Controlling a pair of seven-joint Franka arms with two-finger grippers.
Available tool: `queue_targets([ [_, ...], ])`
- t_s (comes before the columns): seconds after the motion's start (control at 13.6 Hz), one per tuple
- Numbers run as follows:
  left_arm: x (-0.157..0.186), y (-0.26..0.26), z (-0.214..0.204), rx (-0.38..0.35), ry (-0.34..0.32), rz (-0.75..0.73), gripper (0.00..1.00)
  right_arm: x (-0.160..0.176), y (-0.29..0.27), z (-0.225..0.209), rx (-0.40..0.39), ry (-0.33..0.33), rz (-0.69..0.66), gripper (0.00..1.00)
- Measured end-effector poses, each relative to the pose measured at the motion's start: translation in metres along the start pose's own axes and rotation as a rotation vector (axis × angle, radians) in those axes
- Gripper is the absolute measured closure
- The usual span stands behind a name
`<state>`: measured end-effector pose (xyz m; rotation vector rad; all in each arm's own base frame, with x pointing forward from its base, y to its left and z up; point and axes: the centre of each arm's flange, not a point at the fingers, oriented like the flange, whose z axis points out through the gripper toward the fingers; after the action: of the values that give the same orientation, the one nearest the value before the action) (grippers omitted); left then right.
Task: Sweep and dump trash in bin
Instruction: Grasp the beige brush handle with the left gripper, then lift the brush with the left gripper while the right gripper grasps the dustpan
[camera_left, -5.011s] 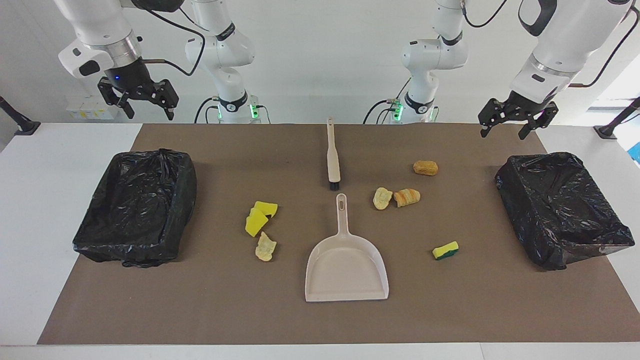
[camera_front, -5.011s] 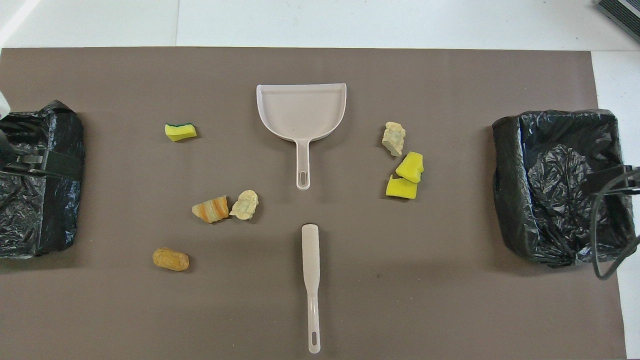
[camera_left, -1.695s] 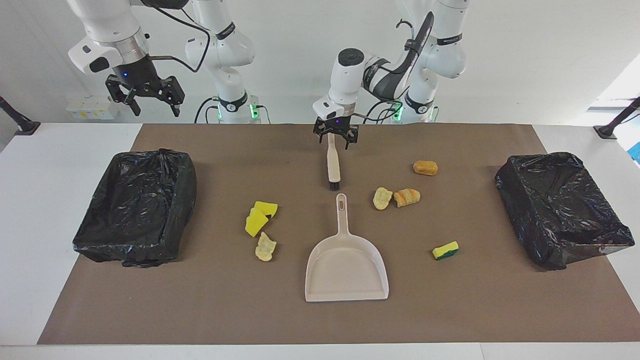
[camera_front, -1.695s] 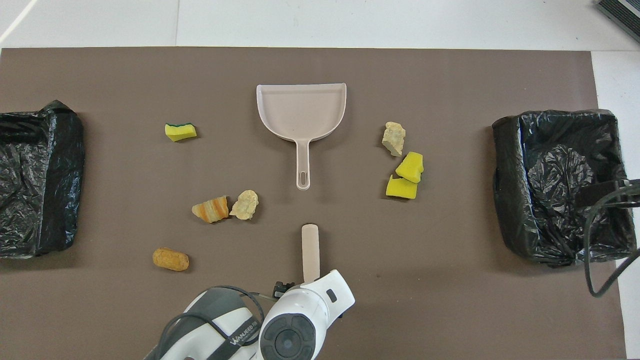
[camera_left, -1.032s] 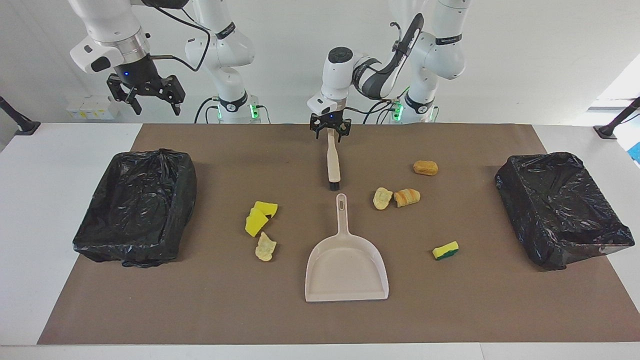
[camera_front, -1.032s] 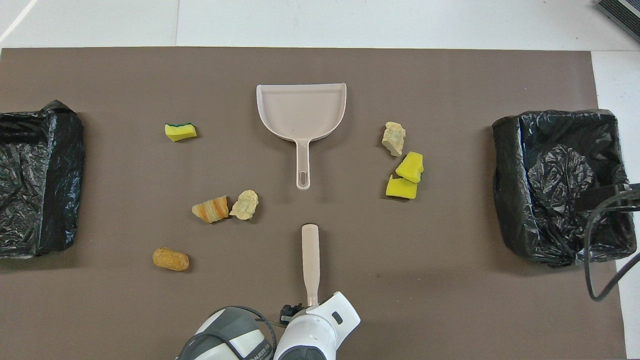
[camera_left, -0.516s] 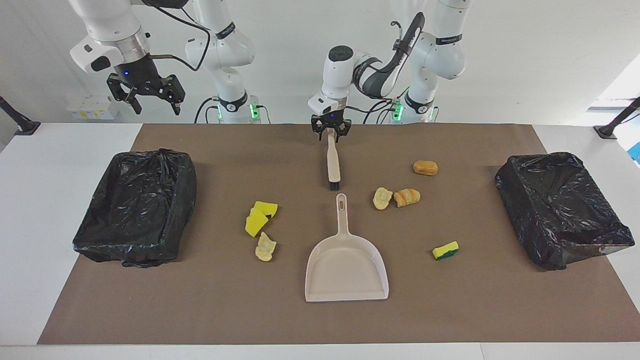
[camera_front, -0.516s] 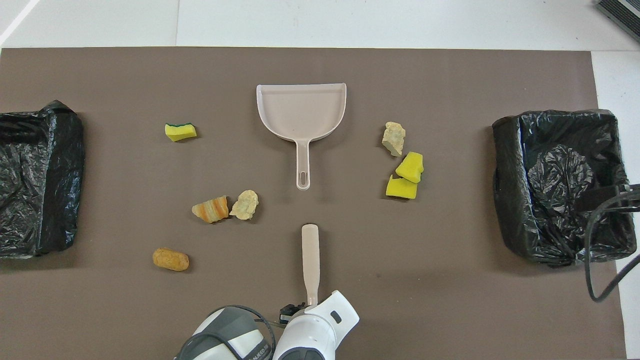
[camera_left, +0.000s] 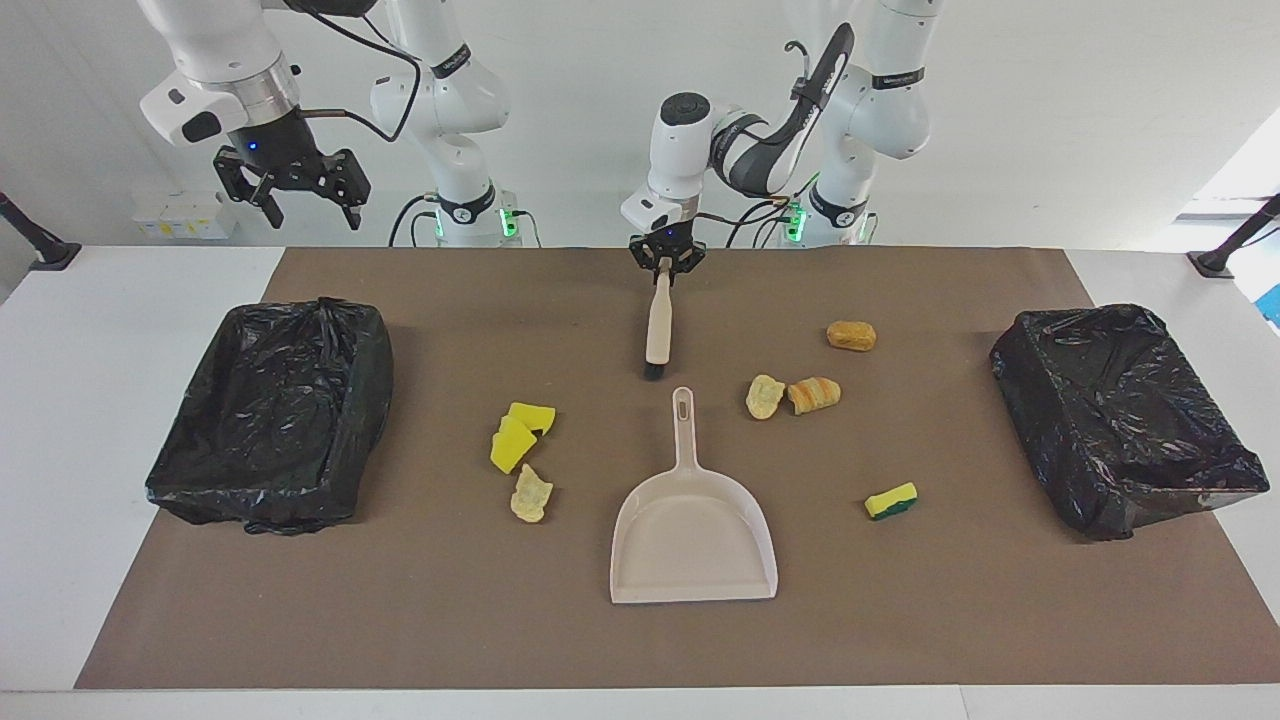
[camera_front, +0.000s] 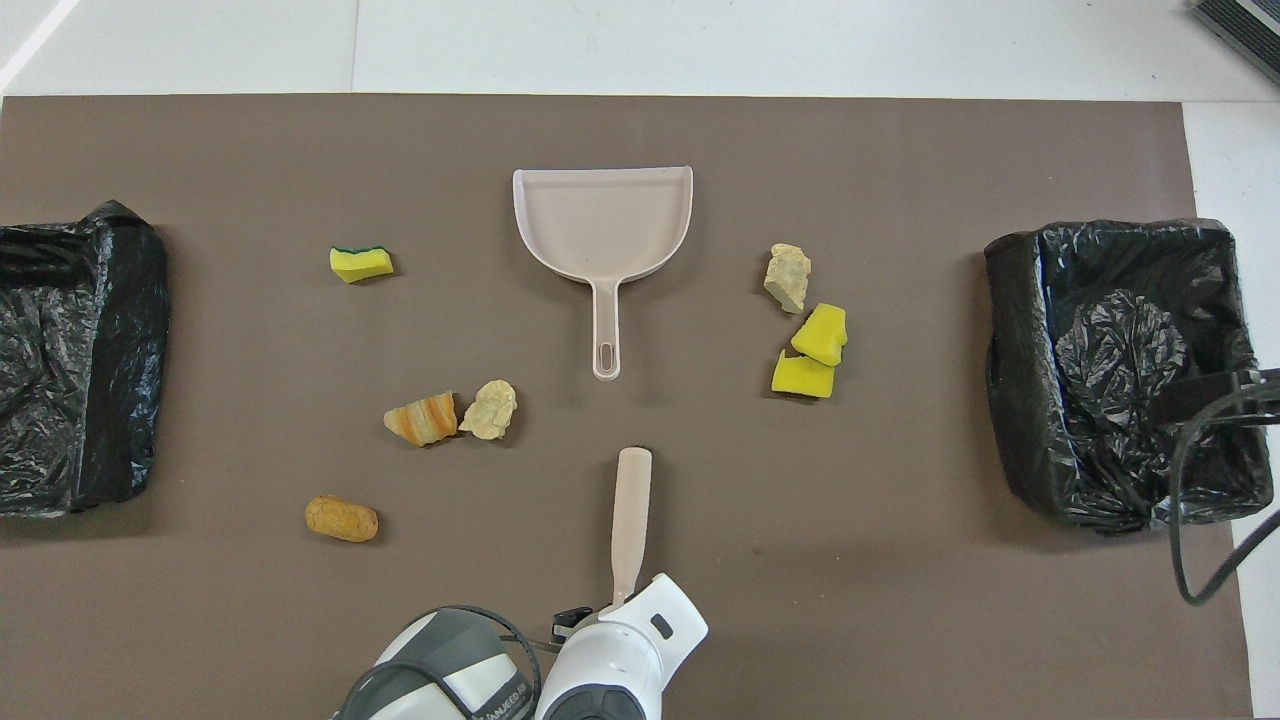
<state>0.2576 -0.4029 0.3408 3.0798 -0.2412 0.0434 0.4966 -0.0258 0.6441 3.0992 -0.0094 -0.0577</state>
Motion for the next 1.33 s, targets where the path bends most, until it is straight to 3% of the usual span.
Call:
queue_targets([
  [0.22,0.011,-0.016,-0.021,0.023,-0.015,-0.038,0.74,0.000,-0.003,-0.001,0.000,0.001,-0.006,0.00],
  [0.66,0.055,-0.090,-0.119,0.033,0.001,-0.135,0.74,0.012,-0.048,0.011,0.004,-0.019,0.019,0.00],
  [0.88,0.095,-0.151,-0.151,0.045,-0.009,-0.100,0.74,0.043,-0.103,0.027,0.019,-0.032,0.055,0.00],
  [1.33,0.160,-0.292,-0.143,0.047,0.004,-0.019,0.74,0.130,-0.258,0.108,0.033,0.027,0.093,0.00],
])
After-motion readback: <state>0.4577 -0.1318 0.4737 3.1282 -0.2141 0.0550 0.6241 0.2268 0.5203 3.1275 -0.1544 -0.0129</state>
